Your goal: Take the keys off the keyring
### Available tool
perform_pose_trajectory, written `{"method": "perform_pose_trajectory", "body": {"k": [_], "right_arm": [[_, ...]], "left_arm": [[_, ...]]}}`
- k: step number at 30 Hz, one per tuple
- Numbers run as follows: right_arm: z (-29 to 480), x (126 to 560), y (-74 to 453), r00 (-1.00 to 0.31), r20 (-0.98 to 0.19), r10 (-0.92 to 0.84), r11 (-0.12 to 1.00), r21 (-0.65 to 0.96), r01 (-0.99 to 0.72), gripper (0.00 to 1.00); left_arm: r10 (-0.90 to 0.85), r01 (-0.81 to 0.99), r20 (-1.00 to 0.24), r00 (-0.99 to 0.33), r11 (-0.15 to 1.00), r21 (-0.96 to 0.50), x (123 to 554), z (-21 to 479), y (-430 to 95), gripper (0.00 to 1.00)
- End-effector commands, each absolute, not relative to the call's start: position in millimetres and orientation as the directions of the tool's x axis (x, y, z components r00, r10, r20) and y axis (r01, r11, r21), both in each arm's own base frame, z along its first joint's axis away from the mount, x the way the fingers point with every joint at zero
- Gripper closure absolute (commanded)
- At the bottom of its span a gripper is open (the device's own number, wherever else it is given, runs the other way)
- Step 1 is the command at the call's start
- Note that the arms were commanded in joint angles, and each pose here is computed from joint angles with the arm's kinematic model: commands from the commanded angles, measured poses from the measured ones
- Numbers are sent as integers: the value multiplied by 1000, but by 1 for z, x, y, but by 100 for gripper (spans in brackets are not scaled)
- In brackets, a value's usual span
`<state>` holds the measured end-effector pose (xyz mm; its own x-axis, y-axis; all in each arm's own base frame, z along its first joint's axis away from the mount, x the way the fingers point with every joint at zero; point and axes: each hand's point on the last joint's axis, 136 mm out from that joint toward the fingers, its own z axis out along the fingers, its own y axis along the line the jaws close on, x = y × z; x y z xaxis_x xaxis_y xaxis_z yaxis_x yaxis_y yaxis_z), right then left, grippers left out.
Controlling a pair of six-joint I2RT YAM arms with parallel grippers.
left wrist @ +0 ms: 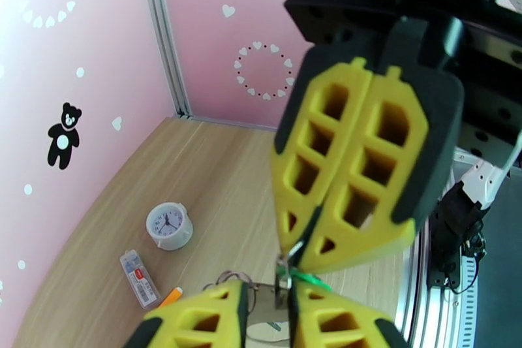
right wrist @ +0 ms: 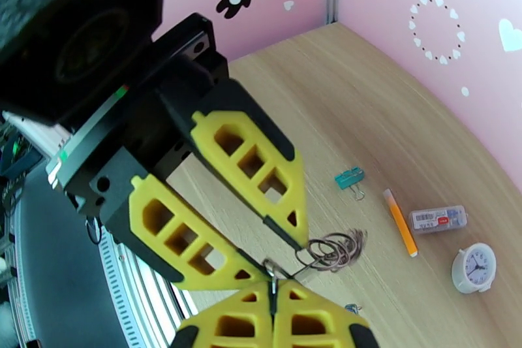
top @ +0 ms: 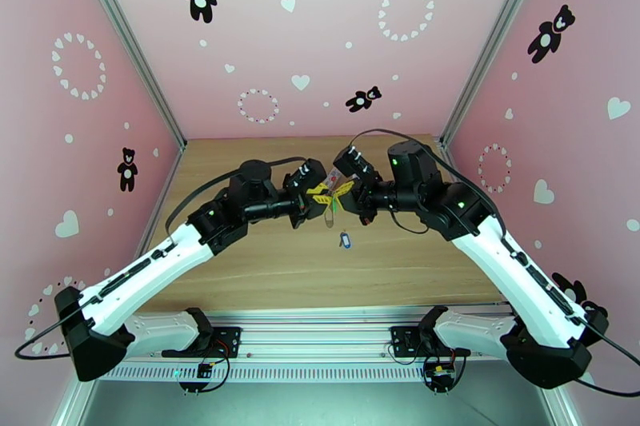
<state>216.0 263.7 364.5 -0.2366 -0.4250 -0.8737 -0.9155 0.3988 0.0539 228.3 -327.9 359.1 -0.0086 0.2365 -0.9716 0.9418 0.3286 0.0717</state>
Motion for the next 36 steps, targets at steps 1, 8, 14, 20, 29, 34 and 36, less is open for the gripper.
{"method": "perform_pose_trajectory", "body": {"k": [1,8,14,20,29,34,36], "right_arm": [[369,197,265,-114,-889,-444,263,-8,-965,100],[372,191,260,-105,-897,-430,191,23,-981,100],[373,187,263,-121,-899,-421,160,58,-985,100],[377,188,267,-138,-912,-386,150,85,-985,100],[376,191,271,-154,-918,-365,144,108,-984,100],[379,195,268,-160,-926,-342,169,107,-980,100],[378,196,267,-166,-926,-340,176,111,-978,100]], "left_arm": [[132,958,-990,57,272,91,208,387,-315,60],[161,977,-983,86,181,115,206,371,-309,51],[138,986,-985,103,118,120,208,364,-327,49],[115,987,-985,127,85,137,208,356,-335,47],[109,993,-987,118,-4,118,198,351,-347,47],[113,994,-988,108,-1,108,199,347,-350,51],[113,993,-987,111,26,114,202,347,-349,54]]}}
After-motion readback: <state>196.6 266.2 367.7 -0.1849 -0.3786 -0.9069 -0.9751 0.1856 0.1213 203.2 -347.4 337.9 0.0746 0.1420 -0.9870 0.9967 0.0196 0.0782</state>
